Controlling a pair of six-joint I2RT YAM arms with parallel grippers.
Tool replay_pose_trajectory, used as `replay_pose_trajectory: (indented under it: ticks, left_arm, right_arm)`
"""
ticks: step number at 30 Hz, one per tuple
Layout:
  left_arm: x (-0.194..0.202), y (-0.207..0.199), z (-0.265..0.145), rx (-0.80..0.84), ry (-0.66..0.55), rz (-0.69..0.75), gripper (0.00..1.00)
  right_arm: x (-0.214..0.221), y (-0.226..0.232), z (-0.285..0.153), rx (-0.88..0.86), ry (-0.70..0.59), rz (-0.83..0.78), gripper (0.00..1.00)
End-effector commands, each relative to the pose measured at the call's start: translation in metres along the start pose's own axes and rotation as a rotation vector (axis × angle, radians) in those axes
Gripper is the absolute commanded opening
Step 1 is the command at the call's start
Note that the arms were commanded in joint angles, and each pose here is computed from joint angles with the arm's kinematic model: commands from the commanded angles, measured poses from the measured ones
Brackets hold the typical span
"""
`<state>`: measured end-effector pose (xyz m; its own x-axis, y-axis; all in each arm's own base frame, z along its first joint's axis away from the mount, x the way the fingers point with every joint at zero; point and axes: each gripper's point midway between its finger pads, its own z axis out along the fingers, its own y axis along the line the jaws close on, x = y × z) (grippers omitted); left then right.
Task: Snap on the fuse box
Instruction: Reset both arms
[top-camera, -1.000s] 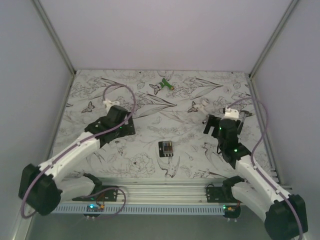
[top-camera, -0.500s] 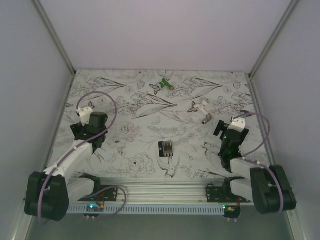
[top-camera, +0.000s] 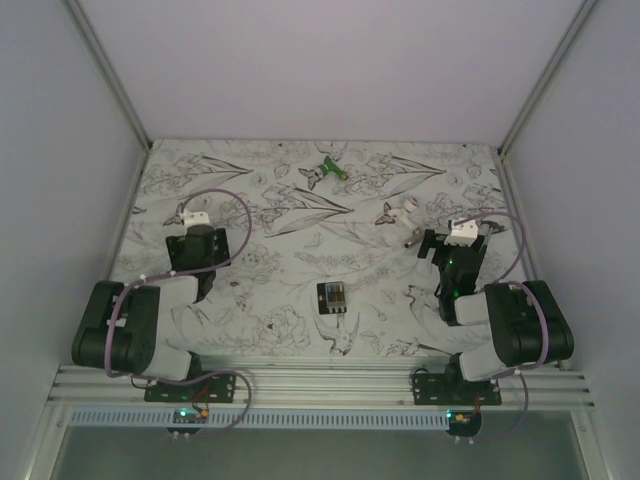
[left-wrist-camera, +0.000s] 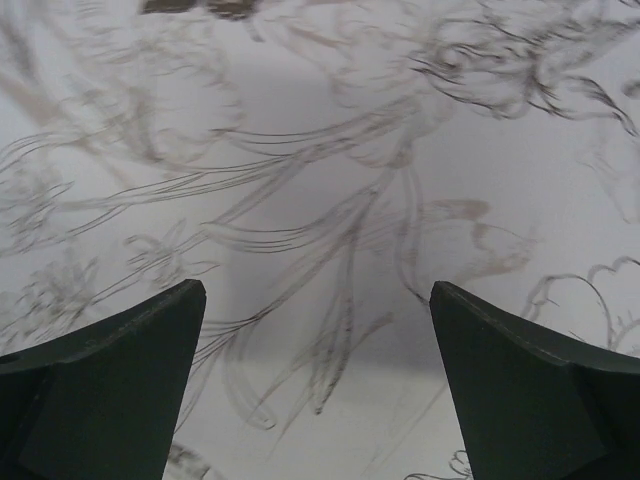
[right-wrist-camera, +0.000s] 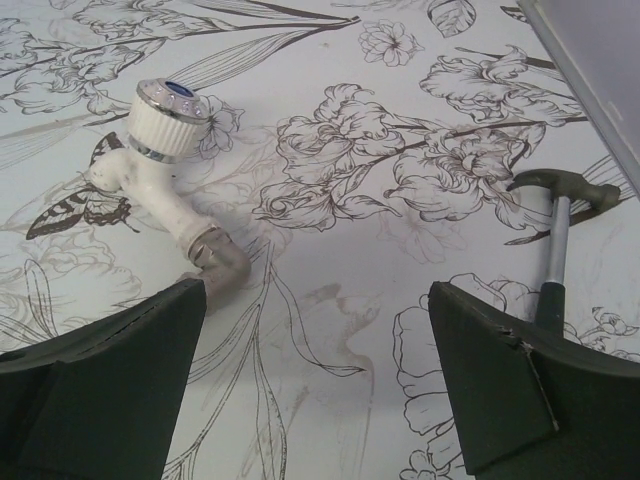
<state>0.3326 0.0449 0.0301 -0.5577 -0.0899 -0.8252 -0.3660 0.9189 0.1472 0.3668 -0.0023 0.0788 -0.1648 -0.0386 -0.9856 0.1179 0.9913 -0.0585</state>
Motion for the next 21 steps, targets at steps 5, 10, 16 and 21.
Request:
replay_pose_trajectory:
  ticks: [5,10,16,21]
  left_arm:
    - [-0.009,-0.044,0.009,0.308,-0.107,0.066,1.0]
    - [-0.006,-0.05,0.006,0.336,-0.122,0.098,1.0]
    - [-0.007,-0.052,0.005,0.34,-0.138,0.102,1.0]
    - [-0.009,-0.048,0.008,0.326,-0.131,0.085,1.0]
  right_arm:
    - [-0.019,0.003,0.006,-0.032,-0.06,0.004,0.99]
    - [-0.019,0.003,0.006,-0.032,-0.061,0.004,0.99]
    - [-0.02,0.007,0.003,-0.063,-0.075,-0.019,0.99]
    - [-0.02,0.015,0.004,-0.108,-0.075,-0.026,0.99]
